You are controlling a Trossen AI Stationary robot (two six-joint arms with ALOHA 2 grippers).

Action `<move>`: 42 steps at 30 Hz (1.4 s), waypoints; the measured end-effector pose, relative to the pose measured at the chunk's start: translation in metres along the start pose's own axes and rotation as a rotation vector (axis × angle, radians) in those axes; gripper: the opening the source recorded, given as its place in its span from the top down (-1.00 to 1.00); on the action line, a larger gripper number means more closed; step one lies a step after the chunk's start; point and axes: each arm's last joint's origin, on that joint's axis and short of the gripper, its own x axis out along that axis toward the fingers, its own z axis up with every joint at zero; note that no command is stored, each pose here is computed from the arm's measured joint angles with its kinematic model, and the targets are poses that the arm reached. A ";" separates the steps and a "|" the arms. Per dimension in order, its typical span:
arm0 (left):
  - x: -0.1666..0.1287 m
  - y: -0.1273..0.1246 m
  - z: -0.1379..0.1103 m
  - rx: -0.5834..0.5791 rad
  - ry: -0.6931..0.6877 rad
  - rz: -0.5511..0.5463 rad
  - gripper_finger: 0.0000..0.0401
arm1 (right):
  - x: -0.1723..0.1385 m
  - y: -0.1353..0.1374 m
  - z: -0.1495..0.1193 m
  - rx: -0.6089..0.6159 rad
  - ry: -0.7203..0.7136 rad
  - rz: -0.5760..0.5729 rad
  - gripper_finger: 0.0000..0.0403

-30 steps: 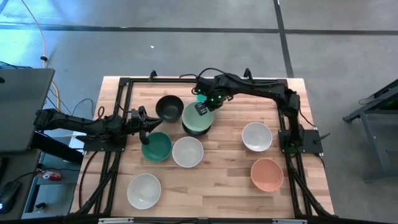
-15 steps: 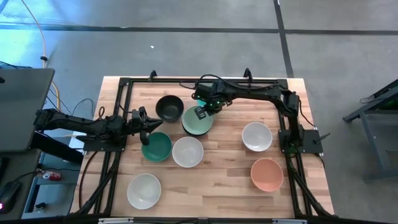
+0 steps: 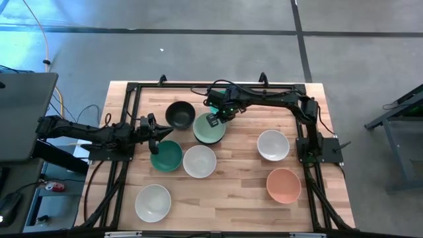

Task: Nest bowls inside each other
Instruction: Stack the light green bowl on top of bottom right black bowl, then stack the black bowl on top of the light green bowl

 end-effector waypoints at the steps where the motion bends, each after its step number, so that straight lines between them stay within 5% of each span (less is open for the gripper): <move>1: 0.000 0.000 0.000 -0.001 0.000 0.000 0.93 | 0.000 0.000 0.000 0.000 -0.001 -0.001 1.00; 29: 0.000 -0.001 0.000 -0.012 0.005 -0.018 0.93 | 0.026 0.013 -0.012 0.014 0.049 -0.055 0.99; 42: 0.000 -0.001 -0.001 -0.017 0.011 -0.023 0.93 | 0.002 0.011 -0.015 0.000 -0.025 -0.074 0.57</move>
